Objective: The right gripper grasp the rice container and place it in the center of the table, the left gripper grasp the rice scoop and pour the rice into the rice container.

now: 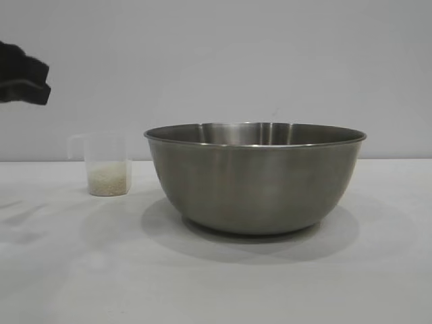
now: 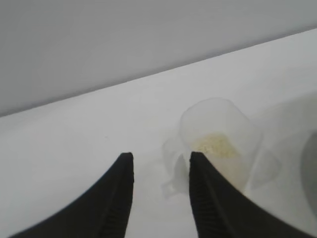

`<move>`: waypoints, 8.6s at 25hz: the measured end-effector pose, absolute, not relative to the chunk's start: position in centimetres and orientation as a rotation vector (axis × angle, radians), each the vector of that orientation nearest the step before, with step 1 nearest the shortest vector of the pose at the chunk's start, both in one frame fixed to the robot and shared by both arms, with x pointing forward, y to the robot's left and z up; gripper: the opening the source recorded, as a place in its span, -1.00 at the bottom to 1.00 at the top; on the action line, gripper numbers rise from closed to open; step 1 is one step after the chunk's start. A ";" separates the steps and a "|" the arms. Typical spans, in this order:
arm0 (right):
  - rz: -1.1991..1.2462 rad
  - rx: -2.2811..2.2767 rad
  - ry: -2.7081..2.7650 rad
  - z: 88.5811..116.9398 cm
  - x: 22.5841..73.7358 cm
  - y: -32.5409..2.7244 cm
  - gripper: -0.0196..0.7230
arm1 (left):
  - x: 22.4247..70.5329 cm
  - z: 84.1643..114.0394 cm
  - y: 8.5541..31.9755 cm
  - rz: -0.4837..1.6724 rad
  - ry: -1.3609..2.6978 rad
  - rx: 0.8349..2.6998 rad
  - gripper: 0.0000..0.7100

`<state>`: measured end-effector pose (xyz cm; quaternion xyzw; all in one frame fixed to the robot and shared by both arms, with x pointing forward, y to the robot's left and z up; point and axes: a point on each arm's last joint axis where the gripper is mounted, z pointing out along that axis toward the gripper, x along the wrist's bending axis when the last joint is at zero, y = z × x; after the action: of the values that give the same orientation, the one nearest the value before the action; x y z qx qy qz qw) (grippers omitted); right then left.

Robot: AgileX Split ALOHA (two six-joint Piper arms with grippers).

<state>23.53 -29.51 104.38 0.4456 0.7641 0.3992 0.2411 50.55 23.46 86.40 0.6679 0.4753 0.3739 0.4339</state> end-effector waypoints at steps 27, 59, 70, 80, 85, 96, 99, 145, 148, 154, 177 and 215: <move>1.088 1.224 2.087 104.4 23.5 -29.5 0.05 | 58.4 83.9 22.0 0.989 1.201 1.520 -0.46; 1.084 1.251 2.070 104.4 23.6 -29.7 0.05 | 59.4 96.6 17.9 1.273 0.280 1.572 -1.00; 1.084 1.251 2.070 104.4 23.6 -29.7 0.05 | 56.3 97.3 12.5 1.596 -0.625 1.717 -1.00; 1.084 1.251 2.070 104.4 23.6 -29.7 0.05 | 54.5 96.1 9.5 1.849 -1.398 1.628 -1.00; 1.084 1.251 2.070 104.4 23.6 -29.7 0.05 | 54.1 96.0 9.0 1.926 -1.621 1.518 -1.00; 1.084 1.251 2.070 104.4 23.6 -29.7 0.05 | 54.0 96.0 8.9 1.964 -1.741 1.447 -1.00; 1.084 1.251 2.070 104.4 23.6 -29.7 0.05 | 54.2 96.1 9.1 1.821 -1.368 1.634 -1.00; 1.083 1.253 2.068 104.4 23.6 -29.7 0.05 | 48.8 85.0 22.6 0.918 1.296 1.672 -0.50; 1.083 1.253 2.068 104.4 23.6 -29.7 0.05 | 48.0 85.7 23.2 0.924 1.346 1.629 -0.50; 1.083 1.253 2.068 104.4 23.6 -29.7 0.05 | 47.7 86.4 25.7 1.011 1.550 1.448 -0.50; 1.082 1.255 2.066 104.4 23.6 -29.7 0.05 | 42.9 102.4 29.5 1.162 1.076 1.303 -0.36; 1.079 1.255 2.065 104.4 23.6 -29.7 0.05 | 22.7 105.1 29.6 0.911 1.415 1.694 -0.36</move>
<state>23.63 -29.71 104.36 0.4596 0.7565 0.3954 0.2452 22.65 29.60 105.13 0.6596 0.5510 0.3547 0.3681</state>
